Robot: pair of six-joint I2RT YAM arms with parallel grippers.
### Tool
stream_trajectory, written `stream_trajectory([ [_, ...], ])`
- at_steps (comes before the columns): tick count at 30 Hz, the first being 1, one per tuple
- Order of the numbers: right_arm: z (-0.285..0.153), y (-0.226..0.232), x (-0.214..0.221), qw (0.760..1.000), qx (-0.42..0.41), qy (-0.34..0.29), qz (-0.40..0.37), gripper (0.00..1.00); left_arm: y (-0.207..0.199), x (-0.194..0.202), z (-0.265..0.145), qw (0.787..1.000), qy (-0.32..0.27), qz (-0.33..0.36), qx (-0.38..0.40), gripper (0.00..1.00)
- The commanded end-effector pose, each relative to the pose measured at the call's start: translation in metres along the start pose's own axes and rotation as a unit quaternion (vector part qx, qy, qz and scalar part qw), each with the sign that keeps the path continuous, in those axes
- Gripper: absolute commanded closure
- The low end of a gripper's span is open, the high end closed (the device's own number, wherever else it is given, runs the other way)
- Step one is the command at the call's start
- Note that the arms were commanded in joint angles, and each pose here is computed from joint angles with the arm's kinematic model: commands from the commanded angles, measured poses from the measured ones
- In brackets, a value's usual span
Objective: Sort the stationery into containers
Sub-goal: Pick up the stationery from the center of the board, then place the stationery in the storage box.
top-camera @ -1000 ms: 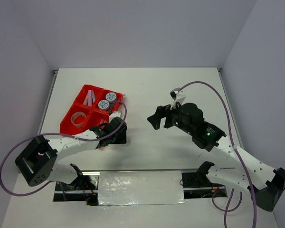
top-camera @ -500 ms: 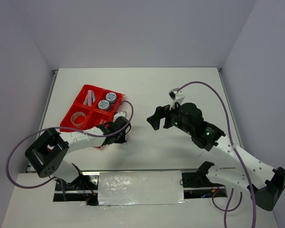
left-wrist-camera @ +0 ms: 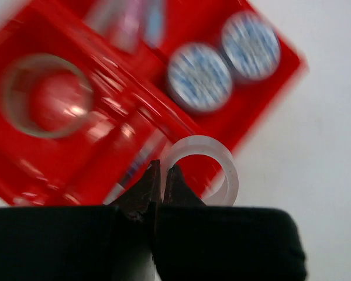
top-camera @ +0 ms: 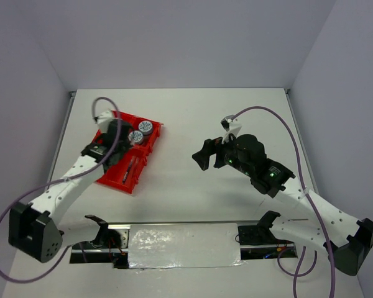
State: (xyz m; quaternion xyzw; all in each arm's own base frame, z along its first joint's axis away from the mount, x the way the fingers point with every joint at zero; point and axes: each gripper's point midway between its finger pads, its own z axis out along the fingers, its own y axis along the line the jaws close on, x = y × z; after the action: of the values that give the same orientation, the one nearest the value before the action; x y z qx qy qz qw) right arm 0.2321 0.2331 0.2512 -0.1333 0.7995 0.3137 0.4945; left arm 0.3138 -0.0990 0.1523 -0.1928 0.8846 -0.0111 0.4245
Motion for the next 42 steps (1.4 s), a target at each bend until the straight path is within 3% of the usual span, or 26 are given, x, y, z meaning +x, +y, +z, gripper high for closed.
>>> stream_trajectory([
  [1, 0.001, 0.007, -0.017, 1.000, -0.013, -0.025, -0.008, 0.00, 0.076, -0.036, 0.001, 0.986, -0.053, -0.106, -0.115, 1.00],
  [7, 0.015, 0.013, -0.007, 0.999, -0.031, -0.004, -0.007, 0.00, 0.135, -0.062, 0.029, 0.961, -0.046, -0.205, -0.179, 1.00],
  [16, 0.022, 0.017, 0.002, 0.999, -0.051, 0.006, -0.008, 0.00, 0.157, -0.055, 0.067, 0.955, -0.008, -0.201, -0.217, 0.94],
  [19, 0.021, 0.016, 0.002, 0.999, -0.049, 0.006, -0.009, 0.00, 0.158, -0.054, 0.072, 0.957, -0.011, -0.194, -0.216, 0.80],
  [27, 0.020, 0.015, 0.004, 0.999, -0.048, 0.008, -0.009, 0.00, 0.159, -0.049, 0.081, 0.957, -0.008, -0.189, -0.218, 0.67],
  [34, 0.022, 0.016, 0.003, 0.999, -0.048, 0.010, -0.009, 0.00, 0.153, -0.042, 0.081, 0.961, 0.003, -0.191, -0.199, 0.43],
  [39, 0.022, 0.018, 0.001, 0.999, -0.050, 0.009, -0.007, 0.00, 0.129, -0.056, 0.060, 0.972, -0.011, -0.189, -0.141, 0.32],
  [42, 0.015, 0.020, -0.005, 0.999, -0.052, 0.000, -0.002, 0.00, 0.109, -0.067, 0.033, 0.979, -0.023, -0.164, -0.120, 0.17],
])
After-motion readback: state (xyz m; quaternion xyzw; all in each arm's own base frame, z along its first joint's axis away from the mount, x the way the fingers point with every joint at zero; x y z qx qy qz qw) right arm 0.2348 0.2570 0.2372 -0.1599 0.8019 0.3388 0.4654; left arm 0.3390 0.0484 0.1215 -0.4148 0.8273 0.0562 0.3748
